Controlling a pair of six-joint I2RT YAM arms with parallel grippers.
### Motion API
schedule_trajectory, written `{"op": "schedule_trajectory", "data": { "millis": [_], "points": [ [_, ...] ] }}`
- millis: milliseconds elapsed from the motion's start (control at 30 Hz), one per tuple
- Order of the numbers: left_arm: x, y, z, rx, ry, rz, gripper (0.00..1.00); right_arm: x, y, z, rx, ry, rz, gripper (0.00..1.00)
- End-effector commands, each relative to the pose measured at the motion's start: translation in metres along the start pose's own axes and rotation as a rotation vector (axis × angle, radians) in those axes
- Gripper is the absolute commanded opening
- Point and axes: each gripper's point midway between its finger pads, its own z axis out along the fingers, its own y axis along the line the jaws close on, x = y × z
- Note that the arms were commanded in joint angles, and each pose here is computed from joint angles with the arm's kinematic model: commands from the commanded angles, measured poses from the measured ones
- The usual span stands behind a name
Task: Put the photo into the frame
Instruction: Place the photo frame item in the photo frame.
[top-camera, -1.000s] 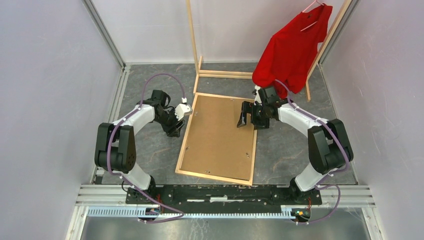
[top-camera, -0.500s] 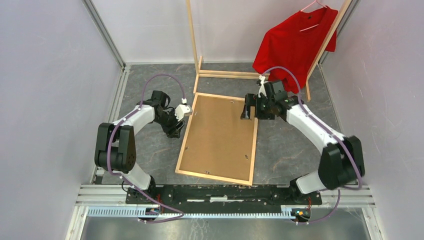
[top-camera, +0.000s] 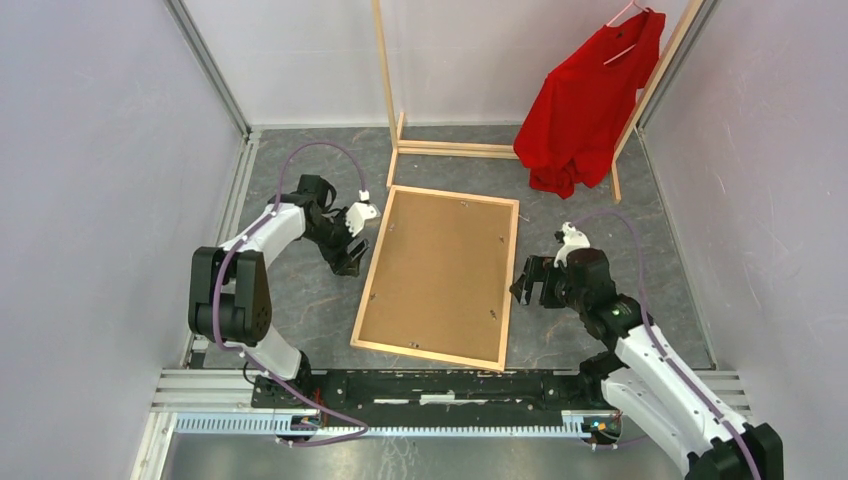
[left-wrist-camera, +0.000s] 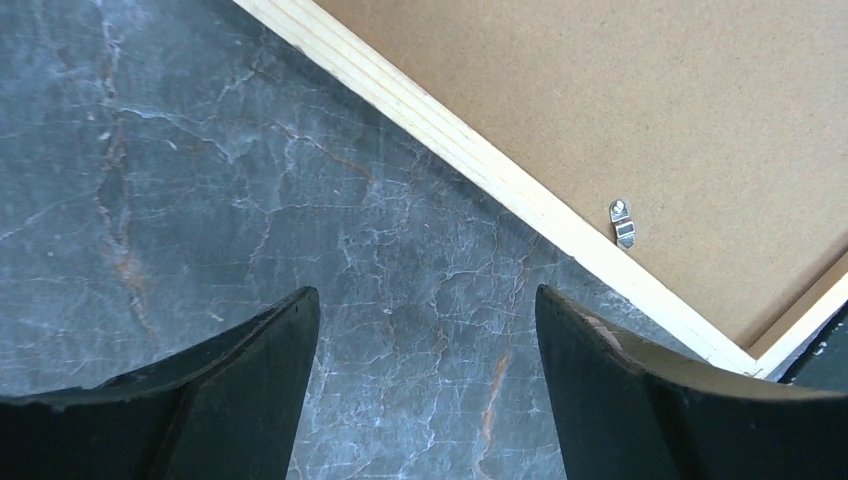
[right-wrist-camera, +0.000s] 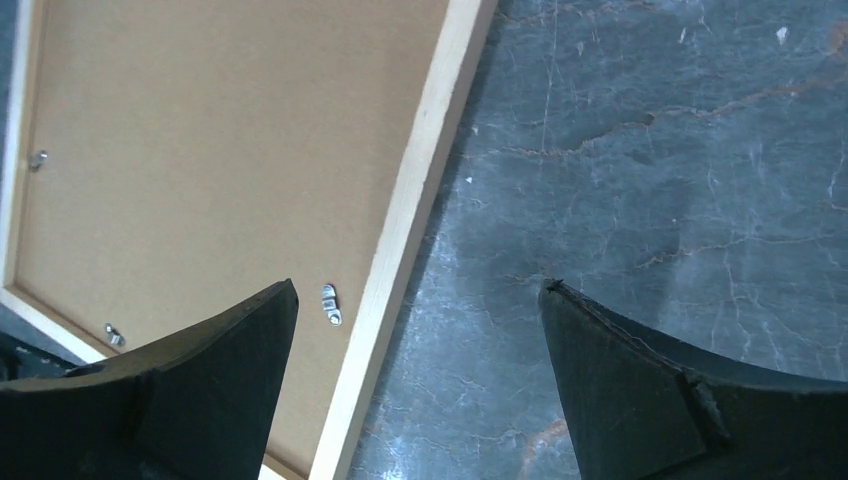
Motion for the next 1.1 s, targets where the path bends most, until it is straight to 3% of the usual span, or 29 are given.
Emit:
{"op": "schedule_trajectory", "data": {
  "millis": [0, 167, 233, 300, 467, 533, 667, 800, 933, 1067],
  "points": [
    [-0.012, 0.0, -0.015, 0.005, -0.025, -0.001, 0.86, -0.013, 0.004, 0.0, 0.036, 0.003, -0.018, 0.98],
    [-0.022, 0.016, -0.038, -0.067, -0.082, -0.043, 0.86, -0.038, 0.036, 0.015, -0.081, 0.045, -0.013, 0.98],
    [-0.025, 0.035, -0.055, -0.143, -0.121, -0.084, 0.99, -0.04, 0.075, 0.019, -0.302, 0.041, 0.023, 0.98],
    [-0.022, 0.057, -0.081, -0.228, -0.176, -0.131, 1.0, -0.045, 0.103, 0.018, -0.438, -0.001, 0.041, 0.98],
    [-0.008, 0.101, -0.138, -0.528, -0.214, -0.206, 1.0, -0.052, 0.155, 0.031, -0.379, -0.029, -0.162, 0.98],
    [-0.004, 0.12, -0.164, -0.712, -0.212, -0.217, 1.0, -0.043, 0.179, 0.037, -0.407, -0.002, -0.19, 0.98],
    [-0.002, 0.121, -0.19, -0.849, -0.265, -0.243, 1.0, -0.02, 0.22, 0.058, -0.487, 0.044, -0.183, 0.98],
    [-0.006, 0.069, -0.131, -0.466, -0.258, -0.275, 0.99, 0.001, 0.254, 0.077, -0.536, 0.049, -0.187, 0.95],
    [0.0, 0.023, -0.066, -0.104, -0.169, -0.39, 0.81, 0.019, 0.279, 0.087, -0.602, 0.034, -0.136, 0.91],
    [-0.005, -0.001, -0.034, 0.057, -0.11, -0.403, 0.71, 0.034, 0.304, 0.087, -0.656, 0.005, -0.177, 0.88]
  ]
}}
